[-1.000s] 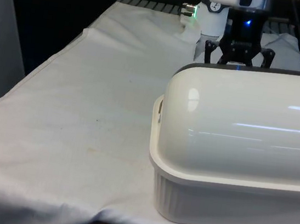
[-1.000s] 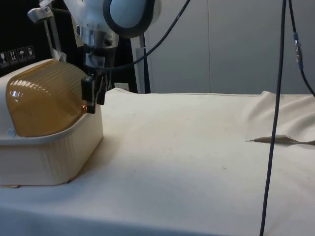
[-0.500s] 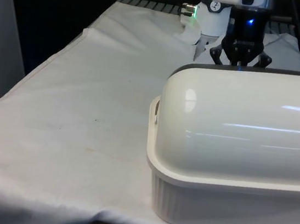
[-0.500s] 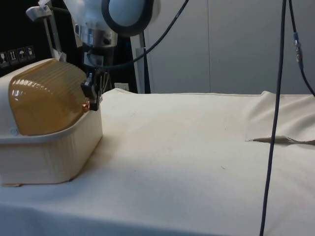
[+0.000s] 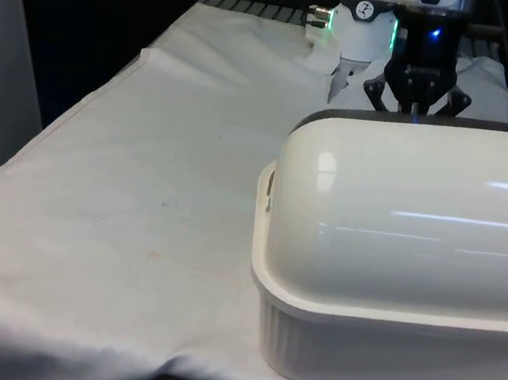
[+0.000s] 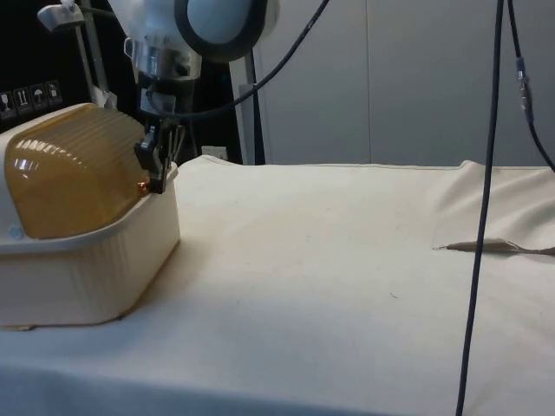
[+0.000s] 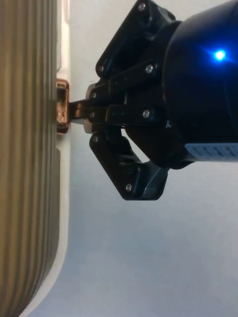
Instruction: Open the lid, then close it.
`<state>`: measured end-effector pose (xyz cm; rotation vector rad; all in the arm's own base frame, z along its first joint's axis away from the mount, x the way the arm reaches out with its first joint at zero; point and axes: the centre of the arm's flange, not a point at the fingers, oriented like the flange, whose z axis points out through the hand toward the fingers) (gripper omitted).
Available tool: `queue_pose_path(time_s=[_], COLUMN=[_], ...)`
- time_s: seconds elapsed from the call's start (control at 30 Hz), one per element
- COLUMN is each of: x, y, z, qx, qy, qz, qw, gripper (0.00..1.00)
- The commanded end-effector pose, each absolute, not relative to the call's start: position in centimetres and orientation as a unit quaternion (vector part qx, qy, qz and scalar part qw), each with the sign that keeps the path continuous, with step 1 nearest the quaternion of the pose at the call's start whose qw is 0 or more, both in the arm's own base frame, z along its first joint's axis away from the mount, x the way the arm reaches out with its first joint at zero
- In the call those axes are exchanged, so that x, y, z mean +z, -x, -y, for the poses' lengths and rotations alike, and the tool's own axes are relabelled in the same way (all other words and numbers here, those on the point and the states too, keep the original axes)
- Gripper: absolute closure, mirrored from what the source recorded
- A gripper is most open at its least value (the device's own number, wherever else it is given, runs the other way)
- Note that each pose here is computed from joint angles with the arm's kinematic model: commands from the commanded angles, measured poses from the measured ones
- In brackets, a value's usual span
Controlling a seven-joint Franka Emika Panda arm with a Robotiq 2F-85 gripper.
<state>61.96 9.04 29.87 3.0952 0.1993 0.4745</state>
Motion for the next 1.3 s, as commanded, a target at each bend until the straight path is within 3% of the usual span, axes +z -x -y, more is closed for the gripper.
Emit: queue_pose_path(time_s=[0.0,1.27], x=[29.9,33.2], y=[-62.1,-62.5], z=[-9.3,-10.5], qx=[0.157,0.187], qy=[-0.986,-0.979], qz=[-0.064,-0.087], qw=[0.001,0.0], gripper=[1.0,1.0])
